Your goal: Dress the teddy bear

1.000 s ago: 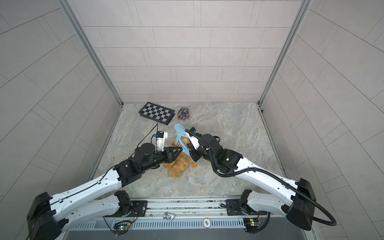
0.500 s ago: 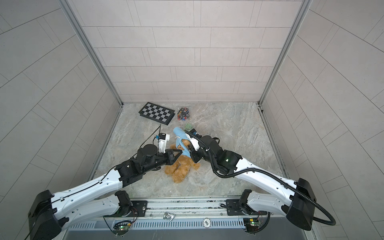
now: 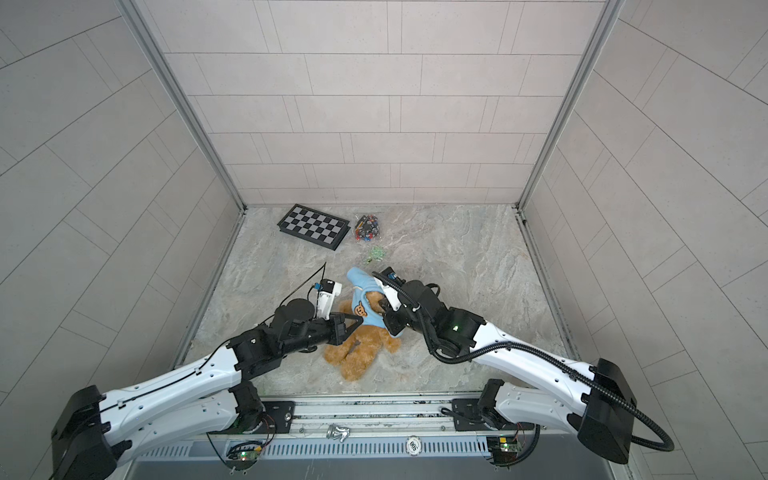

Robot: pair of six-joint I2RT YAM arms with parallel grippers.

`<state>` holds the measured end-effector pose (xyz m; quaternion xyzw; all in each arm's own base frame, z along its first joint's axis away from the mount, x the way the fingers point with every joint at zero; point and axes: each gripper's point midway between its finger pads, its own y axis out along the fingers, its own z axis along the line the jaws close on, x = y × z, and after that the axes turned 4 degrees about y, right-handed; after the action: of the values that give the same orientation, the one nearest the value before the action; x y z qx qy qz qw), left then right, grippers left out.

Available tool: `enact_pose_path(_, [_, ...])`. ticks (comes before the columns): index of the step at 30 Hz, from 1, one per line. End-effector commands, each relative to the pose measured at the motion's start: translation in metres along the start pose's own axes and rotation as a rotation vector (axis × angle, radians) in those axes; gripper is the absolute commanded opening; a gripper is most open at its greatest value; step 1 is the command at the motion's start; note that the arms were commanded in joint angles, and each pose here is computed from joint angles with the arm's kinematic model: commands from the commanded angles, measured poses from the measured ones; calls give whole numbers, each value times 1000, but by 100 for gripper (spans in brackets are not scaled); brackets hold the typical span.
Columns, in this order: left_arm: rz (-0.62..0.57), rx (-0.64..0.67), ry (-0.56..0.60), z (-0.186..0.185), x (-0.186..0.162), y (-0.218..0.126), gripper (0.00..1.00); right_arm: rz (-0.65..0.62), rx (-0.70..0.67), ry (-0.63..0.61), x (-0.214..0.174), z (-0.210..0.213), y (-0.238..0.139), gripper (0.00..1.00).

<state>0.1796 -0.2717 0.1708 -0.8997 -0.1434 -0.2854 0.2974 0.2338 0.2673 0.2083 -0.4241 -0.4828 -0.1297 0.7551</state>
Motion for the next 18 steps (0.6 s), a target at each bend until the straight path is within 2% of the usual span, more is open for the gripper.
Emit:
enact_pose_path(1, [164, 114, 16, 39, -48, 2, 2, -172, -57, 57, 43, -12, -19, 0])
enact_pose_path(4, [168, 150, 22, 48, -51, 3, 2, -188, -34, 60, 46, -9, -23, 0])
enact_pose_path(9, [177, 338, 54, 95, -54, -2, 0, -232, 7, 67, 58, -2, -37, 0])
enact_pose_path(14, [86, 244, 64, 71, -27, 4, 3, -222, 79, 33, 60, 12, -39, 0])
enact_pose_path(16, [20, 139, 88, 42, -8, 0, 9, -200, 116, -5, 55, 19, -35, 0])
enact_pose_path(18, [-34, 35, 119, 13, 9, -13, 21, -188, 158, -46, 49, 26, -33, 0])
